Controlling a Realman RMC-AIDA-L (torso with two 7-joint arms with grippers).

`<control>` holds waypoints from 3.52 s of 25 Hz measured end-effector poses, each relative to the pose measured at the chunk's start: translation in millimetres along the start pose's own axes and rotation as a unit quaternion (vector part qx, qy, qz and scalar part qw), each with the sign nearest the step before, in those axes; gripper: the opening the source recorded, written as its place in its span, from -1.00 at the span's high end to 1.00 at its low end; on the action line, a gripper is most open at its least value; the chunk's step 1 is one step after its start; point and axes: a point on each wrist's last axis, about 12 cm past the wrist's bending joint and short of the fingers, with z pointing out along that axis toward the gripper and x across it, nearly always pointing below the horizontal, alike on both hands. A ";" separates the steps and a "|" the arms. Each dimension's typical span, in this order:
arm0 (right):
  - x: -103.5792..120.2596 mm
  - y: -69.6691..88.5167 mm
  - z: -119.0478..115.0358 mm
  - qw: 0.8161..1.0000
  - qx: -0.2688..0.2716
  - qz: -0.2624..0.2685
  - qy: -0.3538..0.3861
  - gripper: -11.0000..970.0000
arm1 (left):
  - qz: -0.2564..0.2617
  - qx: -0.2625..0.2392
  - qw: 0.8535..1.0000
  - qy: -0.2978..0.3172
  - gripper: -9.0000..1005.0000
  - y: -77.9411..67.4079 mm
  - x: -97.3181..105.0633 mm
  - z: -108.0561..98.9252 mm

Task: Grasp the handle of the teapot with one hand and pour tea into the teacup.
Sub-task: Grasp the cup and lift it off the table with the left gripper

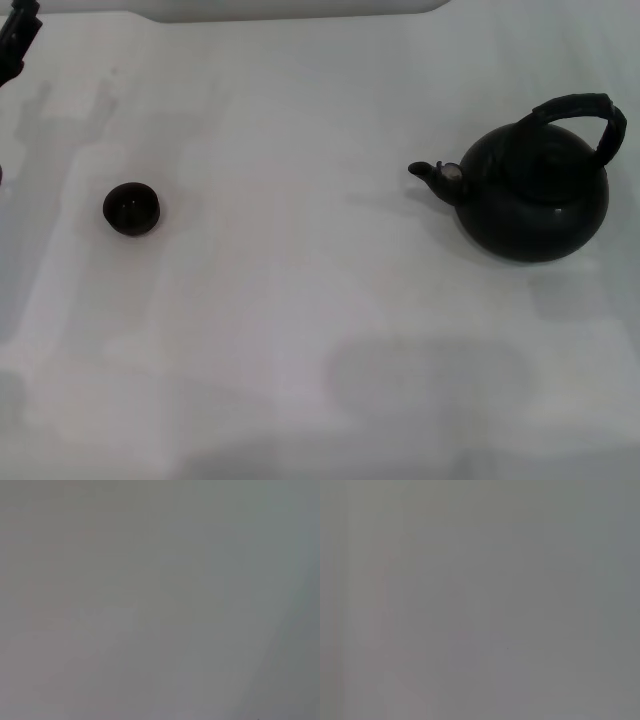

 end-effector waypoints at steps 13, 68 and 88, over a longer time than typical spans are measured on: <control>-0.2 -0.5 0.3 1.000 0.002 0.000 -0.001 -0.80 | 0.000 0.003 1.000 -0.002 -0.75 -1.2 -1.2 2.1; 4.1 -1.3 5.4 1.000 0.006 0.000 0.021 -0.80 | 0.232 0.090 0.860 0.446 -0.76 -82.2 -89.6 80.9; 5.7 -1.5 6.2 1.000 0.008 0.000 0.028 -0.80 | 0.245 0.096 0.807 0.529 -0.76 -87.9 -66.0 64.9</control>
